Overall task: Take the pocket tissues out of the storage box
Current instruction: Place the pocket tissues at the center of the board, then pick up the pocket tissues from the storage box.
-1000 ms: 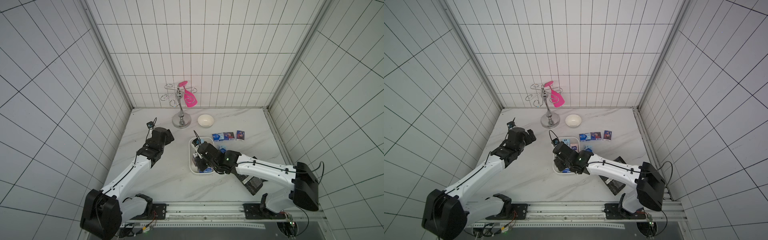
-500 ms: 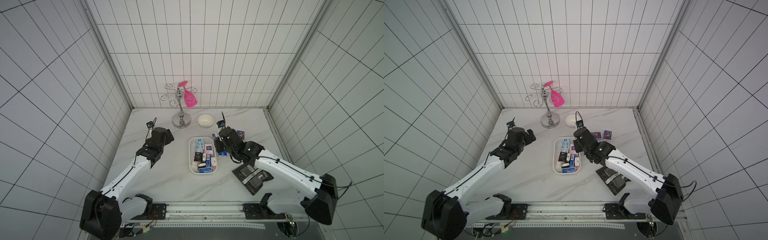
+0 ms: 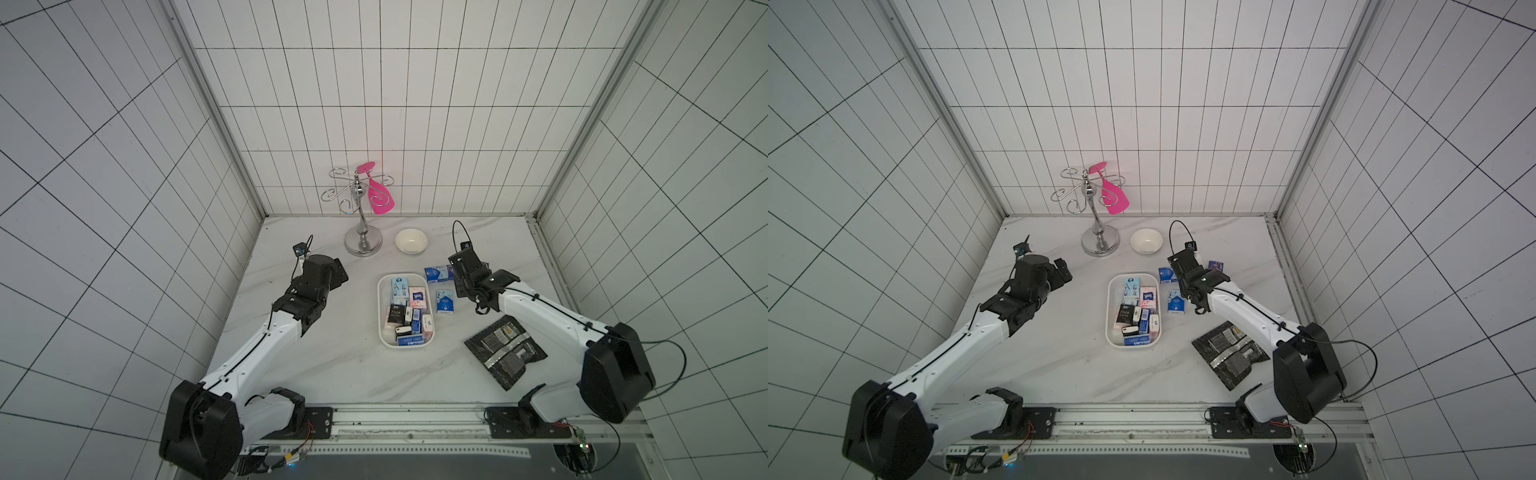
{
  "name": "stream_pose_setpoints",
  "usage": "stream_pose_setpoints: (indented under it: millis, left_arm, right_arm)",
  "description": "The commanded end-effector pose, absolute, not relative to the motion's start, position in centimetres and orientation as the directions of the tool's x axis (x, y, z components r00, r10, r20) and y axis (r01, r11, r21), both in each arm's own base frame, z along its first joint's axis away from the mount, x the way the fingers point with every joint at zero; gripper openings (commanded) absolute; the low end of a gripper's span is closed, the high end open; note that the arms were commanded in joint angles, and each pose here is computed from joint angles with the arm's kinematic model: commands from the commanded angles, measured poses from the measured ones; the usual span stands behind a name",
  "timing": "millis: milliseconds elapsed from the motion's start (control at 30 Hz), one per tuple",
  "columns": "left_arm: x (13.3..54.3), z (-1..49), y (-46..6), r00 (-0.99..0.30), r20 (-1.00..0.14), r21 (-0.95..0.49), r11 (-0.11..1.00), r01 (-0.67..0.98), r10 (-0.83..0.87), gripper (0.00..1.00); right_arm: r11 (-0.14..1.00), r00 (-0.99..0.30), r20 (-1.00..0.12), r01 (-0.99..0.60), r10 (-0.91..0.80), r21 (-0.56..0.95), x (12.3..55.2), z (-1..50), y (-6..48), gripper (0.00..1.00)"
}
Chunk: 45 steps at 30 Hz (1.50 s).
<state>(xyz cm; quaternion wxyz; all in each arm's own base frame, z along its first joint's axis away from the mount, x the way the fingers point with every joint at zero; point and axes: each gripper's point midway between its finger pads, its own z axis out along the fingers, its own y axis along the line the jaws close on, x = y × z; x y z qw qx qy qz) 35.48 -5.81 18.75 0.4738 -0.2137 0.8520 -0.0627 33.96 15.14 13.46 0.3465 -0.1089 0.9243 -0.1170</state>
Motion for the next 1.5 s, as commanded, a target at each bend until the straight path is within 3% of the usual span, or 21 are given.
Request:
stream_pose_setpoints:
  millis: [0, 233, 533, 867, 1200, 1467]
  left_arm:
    - [35.6, 18.8, -6.0, -0.461, -0.779, -0.317, 0.901, -0.297, -0.426, 0.98]
    - [35.5, 18.8, -5.6, -0.449, -0.784, -0.309, 0.897, -0.316, -0.428, 0.98]
    - [35.6, 18.4, -5.7, -0.458, -0.776, -0.312, 0.895, -0.318, -0.433, 0.98]
    - [35.5, 18.3, -5.7, -0.457, -0.776, -0.311, 0.895, -0.321, -0.434, 0.98]
    - [35.6, 18.2, -5.7, -0.459, -0.776, -0.307, 0.895, -0.323, -0.432, 0.98]
    - [35.8, 18.1, -5.7, -0.464, -0.775, -0.303, 0.897, -0.322, -0.428, 0.98]
  right_arm:
    - [0.941, -0.775, -0.558, -0.136, -0.296, -0.311, 34.2, 10.7, 15.0, 0.19]
    - [0.929, -0.811, -0.49, -0.167, -0.32, -0.331, 34.5, 8.2, 15.6, 0.21]
    - [0.94, -0.827, -0.467, -0.199, -0.312, -0.276, 34.3, 6.8, 16.8, 0.41]
    - [0.957, -0.818, -0.501, -0.207, -0.283, -0.202, 34.4, 7.7, 18.0, 0.49]
    - [0.954, -0.763, -0.585, -0.289, -0.276, -0.074, 32.7, 12.3, 20.9, 0.5]
    - [0.876, -0.693, -0.634, -0.479, -0.343, 0.05, 27.0, 16.2, 27.1, 0.51]
